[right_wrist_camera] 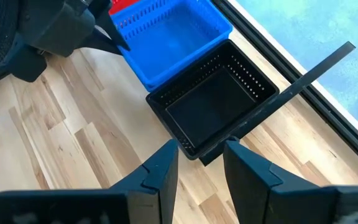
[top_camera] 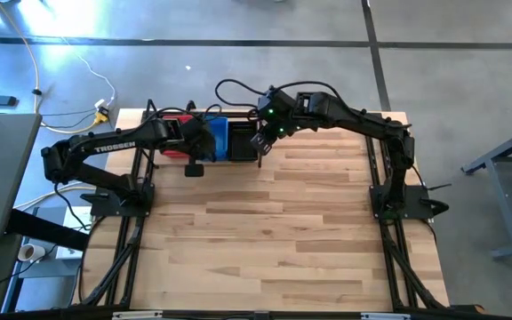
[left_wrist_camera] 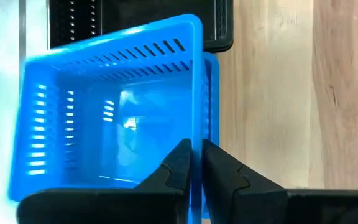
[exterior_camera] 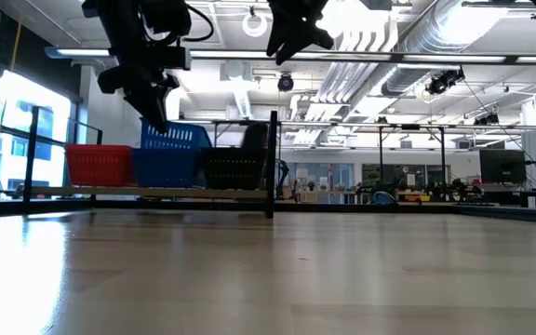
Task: Stack baskets on shelf by color
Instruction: Stack the blue bin on the other blue bin, then return to Home Position
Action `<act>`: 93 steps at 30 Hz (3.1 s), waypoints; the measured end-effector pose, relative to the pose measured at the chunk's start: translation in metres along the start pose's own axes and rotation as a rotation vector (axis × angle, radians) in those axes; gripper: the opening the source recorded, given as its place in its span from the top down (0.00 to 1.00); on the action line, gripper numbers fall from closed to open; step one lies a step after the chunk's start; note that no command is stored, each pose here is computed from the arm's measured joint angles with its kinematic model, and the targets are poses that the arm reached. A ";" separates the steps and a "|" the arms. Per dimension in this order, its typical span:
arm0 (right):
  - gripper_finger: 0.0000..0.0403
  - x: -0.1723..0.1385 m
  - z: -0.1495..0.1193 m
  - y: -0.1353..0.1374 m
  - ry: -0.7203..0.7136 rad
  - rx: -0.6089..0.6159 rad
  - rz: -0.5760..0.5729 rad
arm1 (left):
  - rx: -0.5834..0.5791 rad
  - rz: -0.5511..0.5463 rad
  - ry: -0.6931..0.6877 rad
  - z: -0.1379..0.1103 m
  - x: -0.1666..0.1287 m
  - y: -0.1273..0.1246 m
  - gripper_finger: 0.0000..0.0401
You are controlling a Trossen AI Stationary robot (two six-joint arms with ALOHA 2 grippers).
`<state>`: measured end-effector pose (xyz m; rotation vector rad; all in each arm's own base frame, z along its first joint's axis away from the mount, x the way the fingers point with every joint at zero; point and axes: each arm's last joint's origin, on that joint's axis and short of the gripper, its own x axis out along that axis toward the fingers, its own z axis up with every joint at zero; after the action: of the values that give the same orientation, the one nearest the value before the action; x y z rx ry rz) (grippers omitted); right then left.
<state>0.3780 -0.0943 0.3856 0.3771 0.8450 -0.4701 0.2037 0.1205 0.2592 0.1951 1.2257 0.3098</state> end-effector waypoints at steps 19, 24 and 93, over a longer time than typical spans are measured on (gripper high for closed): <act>0.72 0.000 0.000 0.000 0.001 -0.007 0.002 | -0.019 0.023 0.012 0.000 0.000 0.001 0.73; 0.72 0.000 0.000 0.000 0.001 -0.005 0.004 | -0.037 0.029 -0.002 -0.002 -0.006 0.001 0.67; 0.72 -0.047 -0.160 -0.020 -0.513 0.058 0.258 | -0.531 -0.185 -1.116 -0.137 -0.025 -0.100 0.64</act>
<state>0.2413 -0.0200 0.3229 0.3900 0.2806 -0.3282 0.0793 0.0153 0.2055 -0.1999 0.0337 0.2860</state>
